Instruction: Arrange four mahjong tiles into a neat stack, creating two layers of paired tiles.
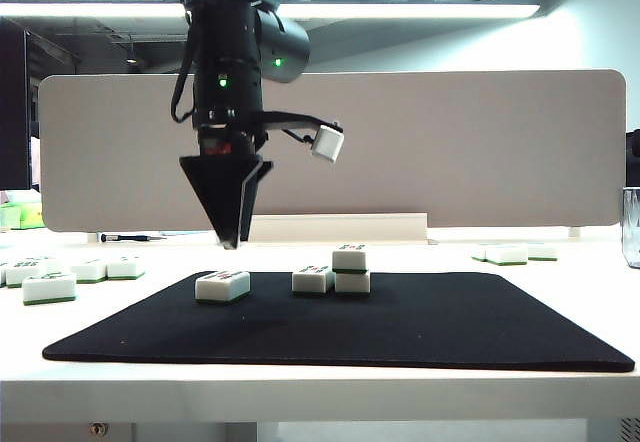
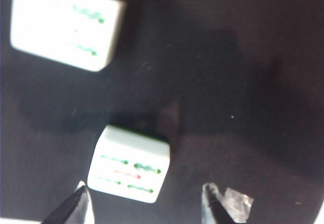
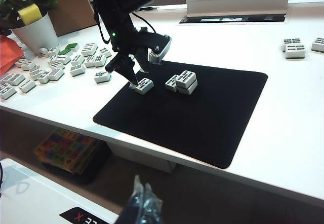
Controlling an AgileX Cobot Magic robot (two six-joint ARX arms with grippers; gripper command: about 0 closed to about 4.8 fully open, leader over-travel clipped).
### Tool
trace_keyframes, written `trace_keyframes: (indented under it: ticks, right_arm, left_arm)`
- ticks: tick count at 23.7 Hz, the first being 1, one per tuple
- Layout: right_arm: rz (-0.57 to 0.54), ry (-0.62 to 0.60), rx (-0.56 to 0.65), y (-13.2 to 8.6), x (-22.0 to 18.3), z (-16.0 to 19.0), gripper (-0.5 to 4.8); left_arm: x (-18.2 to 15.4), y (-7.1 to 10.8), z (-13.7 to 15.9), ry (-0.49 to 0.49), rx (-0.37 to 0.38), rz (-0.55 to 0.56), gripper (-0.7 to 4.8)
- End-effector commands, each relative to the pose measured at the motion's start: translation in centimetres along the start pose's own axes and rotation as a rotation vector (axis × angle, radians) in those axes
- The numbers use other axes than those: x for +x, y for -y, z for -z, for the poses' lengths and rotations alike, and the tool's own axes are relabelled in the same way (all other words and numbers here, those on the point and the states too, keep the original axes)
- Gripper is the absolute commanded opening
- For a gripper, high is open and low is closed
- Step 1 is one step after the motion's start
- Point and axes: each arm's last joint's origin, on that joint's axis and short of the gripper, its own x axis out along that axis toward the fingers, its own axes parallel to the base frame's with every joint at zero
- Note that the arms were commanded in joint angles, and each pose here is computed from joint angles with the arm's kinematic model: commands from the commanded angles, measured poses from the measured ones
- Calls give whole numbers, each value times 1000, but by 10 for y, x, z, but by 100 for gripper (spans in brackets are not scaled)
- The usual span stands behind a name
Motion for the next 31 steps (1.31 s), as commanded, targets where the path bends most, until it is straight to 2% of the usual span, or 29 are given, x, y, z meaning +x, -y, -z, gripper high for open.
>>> trace_keyframes:
  ticks: [1,5,13,20,21,23,25,29,31]
  right_arm:
    - [-2,27,-17,-1,-2,1,-1]
    - [-1,23,-15,-1,-2,1,-1]
    - [-1,22,-14,0,-1,1,-1]
    - [-1,22,-14,0,-1,1,-1]
    - [-1,22,-14,0,-1,1,-1]
    - [-1,22,-14,0,-1,1,-1]
    - [-1,22,-14,0,-1,1,-1]
    - [-1,23,-15,0,-1,1,-1]
    - [-1,23,-15,0,-1,1,-1]
  left_arm:
    - [9,-4,1,-1,59,15,282]
    - [12,-11,6,7,106,-6,281]
    - [21,-17,14,54,75,45,281]
    - [40,-21,13,20,74,55,276]
    - [42,-22,13,19,74,56,266]
    - [45,-23,13,18,73,58,165]
    - [45,-24,12,22,73,50,122]
    - [32,-21,10,31,76,33,118]
    - [14,-19,2,46,96,-20,118]
